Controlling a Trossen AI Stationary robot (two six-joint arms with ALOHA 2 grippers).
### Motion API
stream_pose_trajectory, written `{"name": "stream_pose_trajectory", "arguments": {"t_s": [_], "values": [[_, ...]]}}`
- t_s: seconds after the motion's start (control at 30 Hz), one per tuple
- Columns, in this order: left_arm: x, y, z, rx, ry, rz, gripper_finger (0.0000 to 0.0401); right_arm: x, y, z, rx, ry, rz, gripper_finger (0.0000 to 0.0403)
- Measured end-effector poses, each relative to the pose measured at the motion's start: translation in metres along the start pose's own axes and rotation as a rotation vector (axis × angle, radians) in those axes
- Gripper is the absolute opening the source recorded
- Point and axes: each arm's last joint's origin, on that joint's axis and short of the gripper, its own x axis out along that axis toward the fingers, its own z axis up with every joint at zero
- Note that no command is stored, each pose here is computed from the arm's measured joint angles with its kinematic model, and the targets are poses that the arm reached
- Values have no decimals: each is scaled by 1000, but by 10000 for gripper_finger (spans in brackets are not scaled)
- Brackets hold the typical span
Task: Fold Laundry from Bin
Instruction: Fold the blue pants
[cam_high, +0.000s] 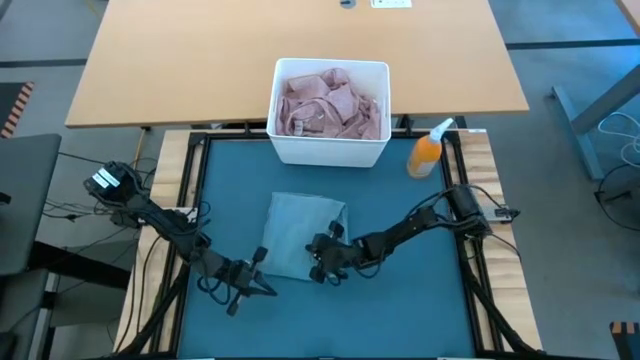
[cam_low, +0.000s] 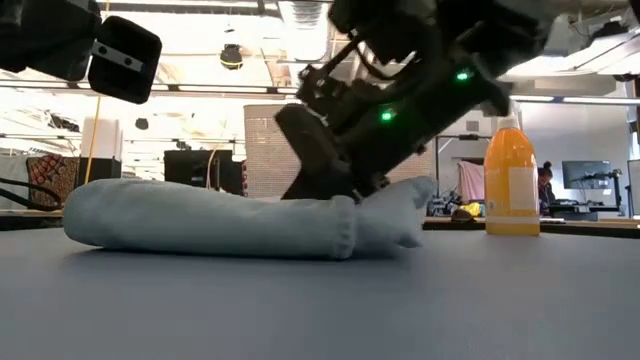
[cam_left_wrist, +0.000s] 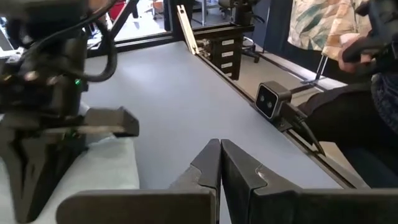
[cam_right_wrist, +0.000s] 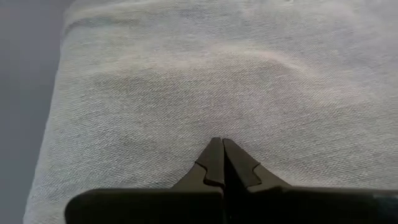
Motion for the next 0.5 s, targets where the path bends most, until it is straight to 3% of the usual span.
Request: {"name": "stream_pose_trajectory", "arguments": {"t_s": [0.5], "values": [[-1,-1,4,20,-30,-11,0,94,-36,61,-189,-34,139,13]]}}
